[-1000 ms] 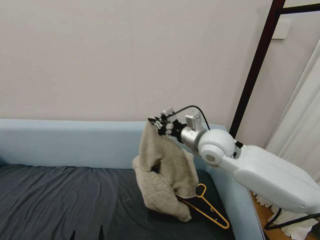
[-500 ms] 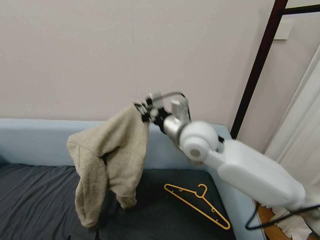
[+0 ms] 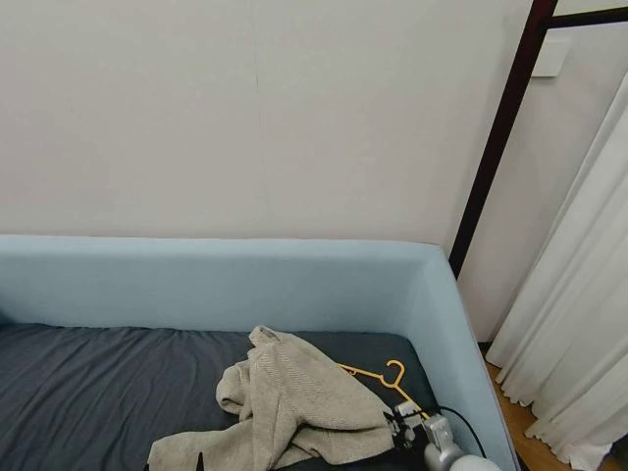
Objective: Pick up the clothes from the sofa and hang them on the clothes hanger.
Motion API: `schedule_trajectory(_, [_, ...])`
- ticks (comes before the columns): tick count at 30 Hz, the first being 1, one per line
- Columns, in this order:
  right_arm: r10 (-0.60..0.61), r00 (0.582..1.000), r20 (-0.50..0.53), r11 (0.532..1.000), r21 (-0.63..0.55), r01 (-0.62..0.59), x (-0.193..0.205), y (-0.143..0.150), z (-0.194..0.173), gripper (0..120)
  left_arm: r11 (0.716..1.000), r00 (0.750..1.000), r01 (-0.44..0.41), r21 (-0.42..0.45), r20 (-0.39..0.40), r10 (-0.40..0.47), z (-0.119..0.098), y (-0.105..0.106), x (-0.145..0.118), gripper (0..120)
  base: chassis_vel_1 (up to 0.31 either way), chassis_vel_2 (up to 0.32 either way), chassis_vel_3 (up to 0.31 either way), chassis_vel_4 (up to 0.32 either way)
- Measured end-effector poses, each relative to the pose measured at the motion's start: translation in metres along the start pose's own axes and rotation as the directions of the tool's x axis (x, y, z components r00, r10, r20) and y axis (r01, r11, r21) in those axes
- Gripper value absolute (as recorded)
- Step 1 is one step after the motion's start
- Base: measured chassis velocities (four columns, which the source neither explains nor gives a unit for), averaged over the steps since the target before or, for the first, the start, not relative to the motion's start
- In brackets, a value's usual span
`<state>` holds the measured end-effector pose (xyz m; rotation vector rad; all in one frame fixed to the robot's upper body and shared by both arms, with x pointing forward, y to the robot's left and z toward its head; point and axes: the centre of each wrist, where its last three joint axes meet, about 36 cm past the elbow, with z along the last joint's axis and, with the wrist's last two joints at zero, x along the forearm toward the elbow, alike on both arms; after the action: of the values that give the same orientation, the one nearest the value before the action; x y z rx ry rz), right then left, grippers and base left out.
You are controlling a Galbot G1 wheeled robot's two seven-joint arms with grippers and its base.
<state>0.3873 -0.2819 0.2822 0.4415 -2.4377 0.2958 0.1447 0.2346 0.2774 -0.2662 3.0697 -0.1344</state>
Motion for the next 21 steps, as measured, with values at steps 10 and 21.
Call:
schedule_trajectory(10, [0.1, 0.994, -0.043, 0.991, 0.093, -0.096, 0.004, -0.044, -0.001, 0, 1.0, 1.0, -0.008, 0.001, 0.001, 0.008, 0.002, 0.0, 0.0, 98, 0.0, 0.0, 0.0, 0.0])
schedule_trajectory(21, [0.23, 0.971, 0.062, 0.953, 0.187, -0.237, 0.019, -0.066, -0.027, 38, 1.0, 1.0, -0.019, -0.005, -0.001, 0.019, 0.002, 0.002, 0.0, 98, 0.0, 0.0, 0.0, 0.0])
